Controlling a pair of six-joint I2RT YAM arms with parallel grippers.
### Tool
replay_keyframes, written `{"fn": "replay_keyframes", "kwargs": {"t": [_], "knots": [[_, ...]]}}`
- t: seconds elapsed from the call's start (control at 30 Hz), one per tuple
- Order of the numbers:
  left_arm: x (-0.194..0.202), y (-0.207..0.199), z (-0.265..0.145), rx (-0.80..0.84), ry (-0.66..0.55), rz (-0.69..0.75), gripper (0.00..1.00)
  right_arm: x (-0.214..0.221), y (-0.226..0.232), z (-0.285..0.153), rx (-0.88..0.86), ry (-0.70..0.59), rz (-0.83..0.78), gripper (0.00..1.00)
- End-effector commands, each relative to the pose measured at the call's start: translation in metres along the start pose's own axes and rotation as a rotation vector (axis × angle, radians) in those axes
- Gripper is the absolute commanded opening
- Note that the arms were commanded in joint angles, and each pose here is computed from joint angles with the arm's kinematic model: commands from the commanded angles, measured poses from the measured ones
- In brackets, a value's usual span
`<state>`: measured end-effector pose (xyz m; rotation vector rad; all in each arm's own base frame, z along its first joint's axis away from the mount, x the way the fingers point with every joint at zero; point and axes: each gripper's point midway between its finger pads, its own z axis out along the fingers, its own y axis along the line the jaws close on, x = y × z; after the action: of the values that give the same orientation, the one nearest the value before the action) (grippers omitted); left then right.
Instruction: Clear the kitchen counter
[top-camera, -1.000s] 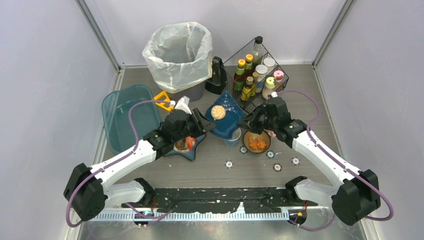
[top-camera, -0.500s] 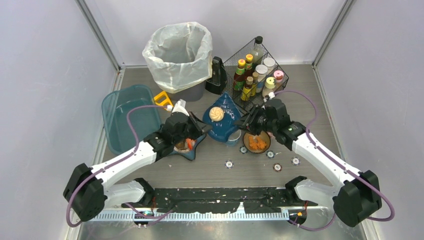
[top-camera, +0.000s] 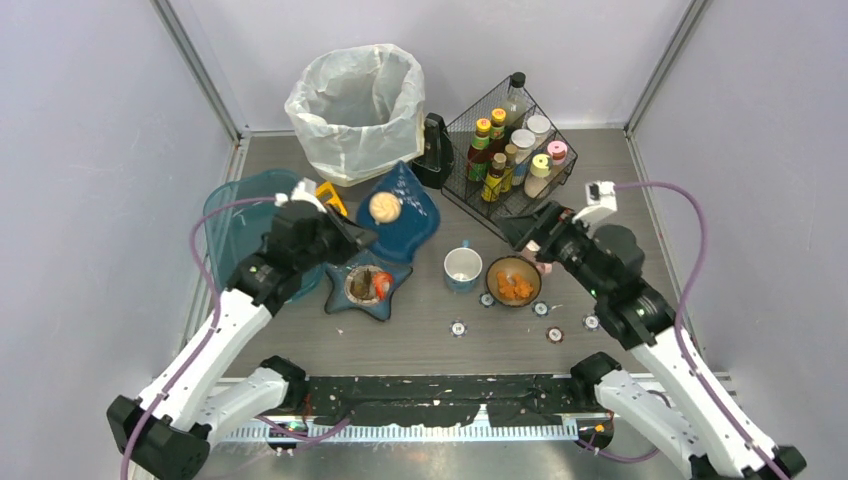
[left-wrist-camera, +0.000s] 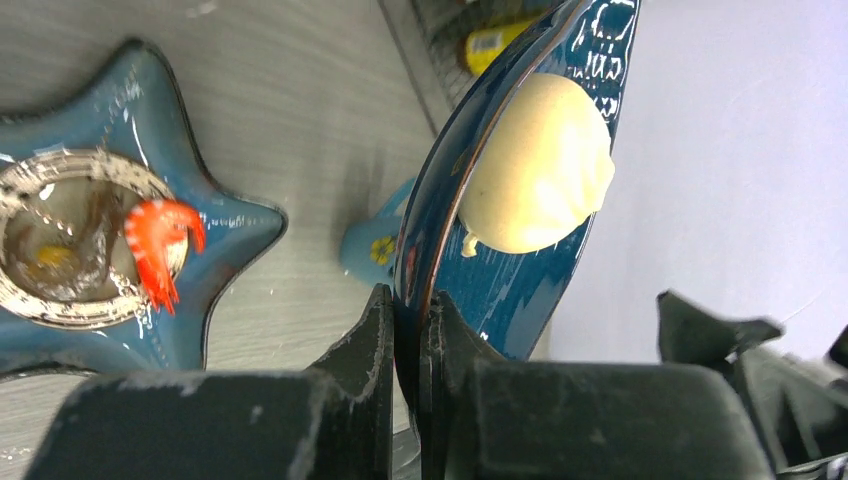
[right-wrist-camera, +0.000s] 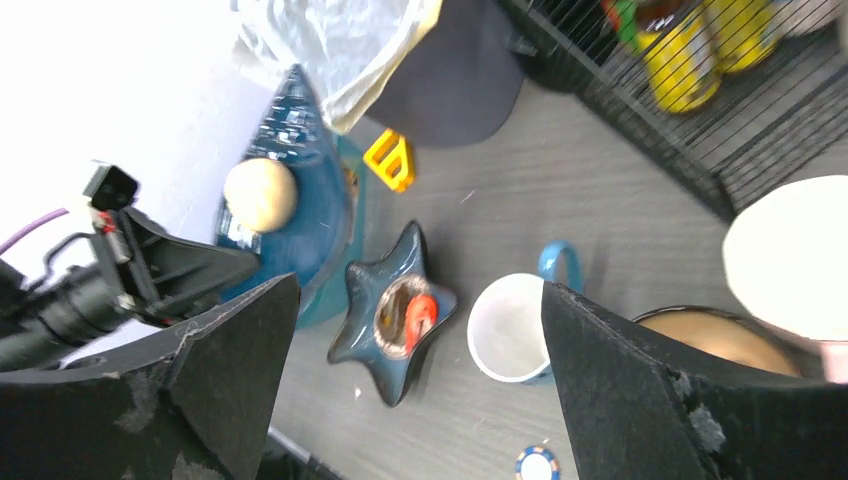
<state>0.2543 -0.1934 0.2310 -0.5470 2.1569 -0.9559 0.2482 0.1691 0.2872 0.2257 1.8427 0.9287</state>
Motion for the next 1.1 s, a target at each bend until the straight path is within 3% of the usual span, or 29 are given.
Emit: {"fn": "replay_keyframes", "kwargs": {"t": [0.0,0.27,0.73,0.87,1.07], "knots": [[-0.049,-0.078,-0.05,0.243,-0.058,0.007,0.0,-0.028,-0.025,-0.021,0.101,-0.186,-0.11,0.98],[-0.119,-0.108,-0.081,0.222,-0.162,0.04,0.0,-0.051,-0.047,-0.06,0.21,-0.338,-0.193,0.95],[-0.281,-0.139,-0.043,0.193,-0.456,0.023,0.0,-0.069,-0.061,-0.094,0.311,-0.427,-0.253,0.95],[-0.324,-0.144,-0.026,0.19,-0.587,0.132,0.0,-0.072,-0.062,-0.097,0.331,-0.426,-0.268,0.95],[-0.377,-0.139,-0.004,0.092,-0.768,0.411,0.0,-0.077,-0.064,-0.1,0.36,-0.43,-0.3,0.95]]}}
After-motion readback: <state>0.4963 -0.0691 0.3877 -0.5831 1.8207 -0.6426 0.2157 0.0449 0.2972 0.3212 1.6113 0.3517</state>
